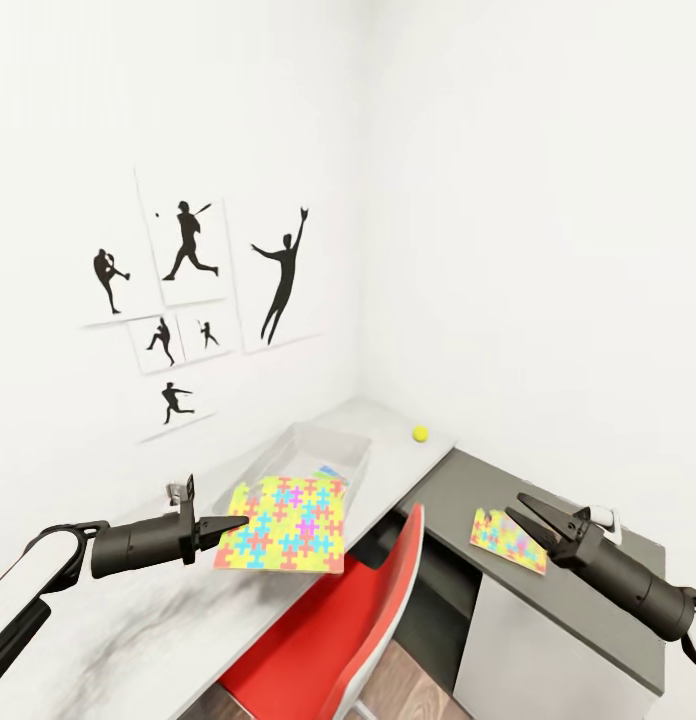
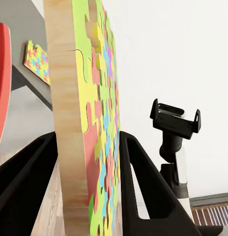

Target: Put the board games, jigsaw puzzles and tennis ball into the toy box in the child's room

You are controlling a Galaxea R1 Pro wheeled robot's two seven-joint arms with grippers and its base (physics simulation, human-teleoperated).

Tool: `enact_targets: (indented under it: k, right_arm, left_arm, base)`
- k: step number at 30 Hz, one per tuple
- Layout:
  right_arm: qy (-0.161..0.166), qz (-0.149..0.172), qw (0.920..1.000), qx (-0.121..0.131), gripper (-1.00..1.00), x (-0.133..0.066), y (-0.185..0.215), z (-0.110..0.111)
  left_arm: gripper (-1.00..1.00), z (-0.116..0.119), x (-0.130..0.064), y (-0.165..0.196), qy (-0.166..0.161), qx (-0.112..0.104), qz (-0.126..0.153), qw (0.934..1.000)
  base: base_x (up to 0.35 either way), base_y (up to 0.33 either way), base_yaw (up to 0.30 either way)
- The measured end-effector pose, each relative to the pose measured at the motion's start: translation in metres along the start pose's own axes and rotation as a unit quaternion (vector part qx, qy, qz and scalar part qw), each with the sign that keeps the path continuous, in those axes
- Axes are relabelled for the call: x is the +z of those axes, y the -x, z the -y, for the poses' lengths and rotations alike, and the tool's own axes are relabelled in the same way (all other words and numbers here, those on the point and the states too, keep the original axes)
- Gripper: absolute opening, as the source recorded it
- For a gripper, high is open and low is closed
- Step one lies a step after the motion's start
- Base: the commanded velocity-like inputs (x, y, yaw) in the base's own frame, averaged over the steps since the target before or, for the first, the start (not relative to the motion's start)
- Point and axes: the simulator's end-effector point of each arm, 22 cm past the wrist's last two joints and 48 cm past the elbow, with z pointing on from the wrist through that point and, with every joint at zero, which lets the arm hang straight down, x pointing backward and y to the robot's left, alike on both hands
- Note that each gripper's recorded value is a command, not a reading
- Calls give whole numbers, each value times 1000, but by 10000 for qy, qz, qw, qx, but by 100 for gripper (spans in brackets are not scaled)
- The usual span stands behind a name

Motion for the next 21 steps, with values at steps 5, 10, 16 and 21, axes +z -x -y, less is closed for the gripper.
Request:
enact_targets:
  k: [5,10,16,21]
  right_arm:
    - [3,1,10000,0,100,0,0,0]
    - [-1,4,10000,-4,100,0,0,0]
    - [-2,4,10000,-5,100,0,1,0]
    - [-2,6,10000,-6,100,0,1,0]
  left_arm:
    - [-100,0,0,0,1,0,0,10000]
    - [-100,0,0,0,4,2,0,10000]
    - [-100,0,0,0,5,0,-5,10000]
    - [-100,0,0,0,4,0,-8,10000]
  base:
    - [238,-253,14]
    - [221,-269,94]
    - [209,-275,108]
    - [185,-160,27]
